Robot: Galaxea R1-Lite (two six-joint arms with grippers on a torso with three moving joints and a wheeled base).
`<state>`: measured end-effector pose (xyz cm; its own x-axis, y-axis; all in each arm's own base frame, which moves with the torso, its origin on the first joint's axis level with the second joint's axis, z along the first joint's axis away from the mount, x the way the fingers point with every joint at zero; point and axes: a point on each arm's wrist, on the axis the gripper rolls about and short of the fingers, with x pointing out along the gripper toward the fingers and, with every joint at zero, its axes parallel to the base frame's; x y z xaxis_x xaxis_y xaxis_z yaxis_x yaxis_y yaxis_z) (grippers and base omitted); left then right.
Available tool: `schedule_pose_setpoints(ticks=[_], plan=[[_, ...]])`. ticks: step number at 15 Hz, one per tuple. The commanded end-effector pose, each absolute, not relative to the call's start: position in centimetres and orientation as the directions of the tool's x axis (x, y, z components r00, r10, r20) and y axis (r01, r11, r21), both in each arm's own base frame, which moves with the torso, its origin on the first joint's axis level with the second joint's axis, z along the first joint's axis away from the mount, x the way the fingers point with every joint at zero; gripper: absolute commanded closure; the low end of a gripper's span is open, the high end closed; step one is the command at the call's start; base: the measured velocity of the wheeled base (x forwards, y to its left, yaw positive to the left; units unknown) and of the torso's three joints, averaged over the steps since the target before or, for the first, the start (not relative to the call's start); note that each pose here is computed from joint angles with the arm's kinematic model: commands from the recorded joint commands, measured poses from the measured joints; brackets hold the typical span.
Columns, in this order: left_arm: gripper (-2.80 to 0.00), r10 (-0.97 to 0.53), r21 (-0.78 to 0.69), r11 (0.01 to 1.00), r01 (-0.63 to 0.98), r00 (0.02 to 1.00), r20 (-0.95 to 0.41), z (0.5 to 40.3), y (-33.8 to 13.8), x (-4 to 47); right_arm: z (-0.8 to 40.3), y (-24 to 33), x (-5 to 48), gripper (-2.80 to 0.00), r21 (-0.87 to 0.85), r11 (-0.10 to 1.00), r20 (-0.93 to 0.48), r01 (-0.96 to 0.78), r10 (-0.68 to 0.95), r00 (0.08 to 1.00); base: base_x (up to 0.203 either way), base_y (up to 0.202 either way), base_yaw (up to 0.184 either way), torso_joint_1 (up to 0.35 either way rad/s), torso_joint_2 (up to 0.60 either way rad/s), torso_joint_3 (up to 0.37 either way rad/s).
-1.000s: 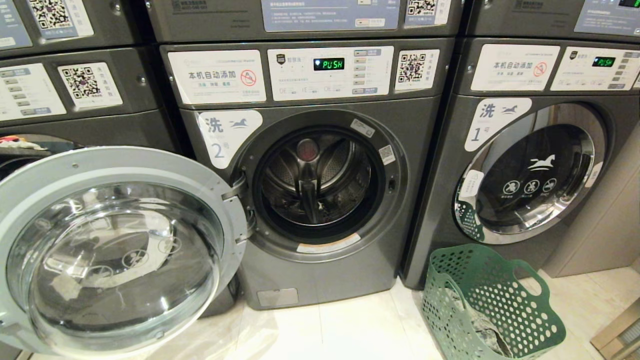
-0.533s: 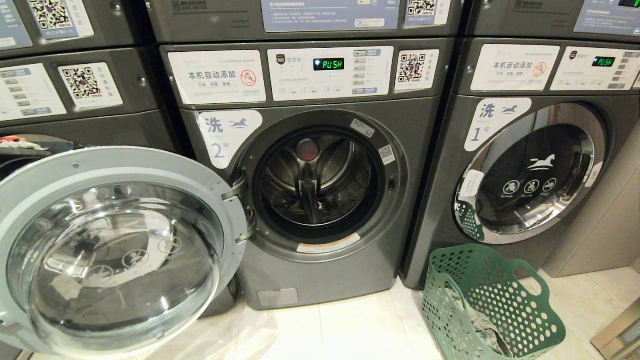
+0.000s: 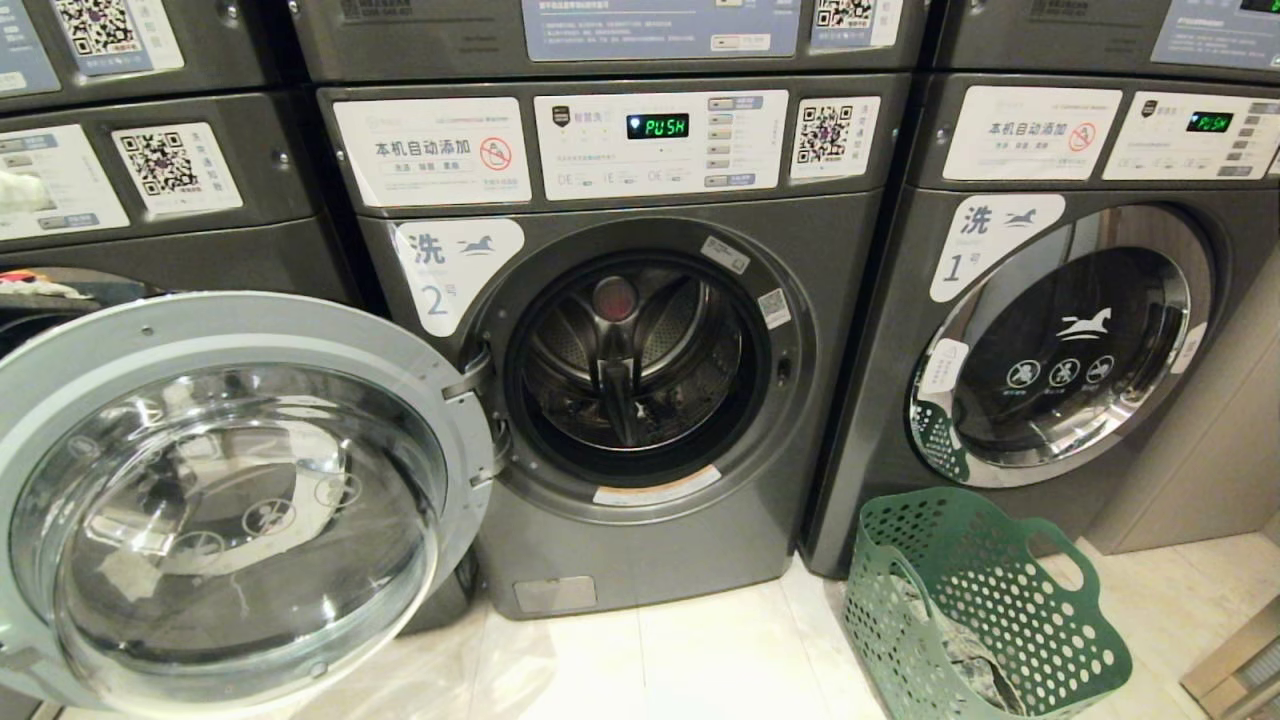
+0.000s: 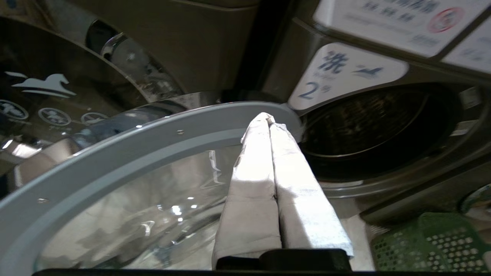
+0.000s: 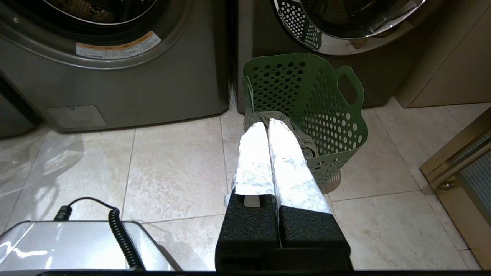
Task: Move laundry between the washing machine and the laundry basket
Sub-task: Close the washing machine door with the left hand
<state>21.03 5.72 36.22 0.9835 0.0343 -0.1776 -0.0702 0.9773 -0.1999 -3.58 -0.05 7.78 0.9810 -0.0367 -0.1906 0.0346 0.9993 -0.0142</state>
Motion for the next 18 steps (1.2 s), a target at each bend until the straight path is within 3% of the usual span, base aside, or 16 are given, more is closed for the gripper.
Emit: schedule_pose_setpoints(ticks=[1,10,14,18], plan=[[0.0,0.074,-0.182,0.975,-0.128,0.958,-0.279,34.0,9.3,24.4,7.8,-0.1,-3.6,0.0,-0.006,0.999,-0.191,0.037,-0.037,0.981,0.0,0.0,0.0,0.0,0.0,0.0],[0.0,0.202,-0.169,0.949,-0.266,0.925,-0.322,32.3,16.9,29.0,7.8,-0.1,-3.6,0.0,-0.009,0.999,-0.19,0.039,-0.04,0.981,0.0,0.0,0.0,0.0,0.0,0.0],[0.0,0.17,-0.16,0.948,-0.275,0.862,-0.478,30.4,17.0,29.0,7.8,-0.1,-3.6,0.0,-0.009,0.999,-0.19,0.039,-0.04,0.981,0.0,0.0,0.0,0.0,0.0,0.0],[0.0,0.182,-0.156,0.942,-0.296,0.845,-0.502,29.3,17.7,29.8,7.8,-0.1,-3.6,0.0,-0.008,0.999,-0.19,0.038,-0.039,0.981,0.0,0.0,0.0,0.0,0.0,0.0]])
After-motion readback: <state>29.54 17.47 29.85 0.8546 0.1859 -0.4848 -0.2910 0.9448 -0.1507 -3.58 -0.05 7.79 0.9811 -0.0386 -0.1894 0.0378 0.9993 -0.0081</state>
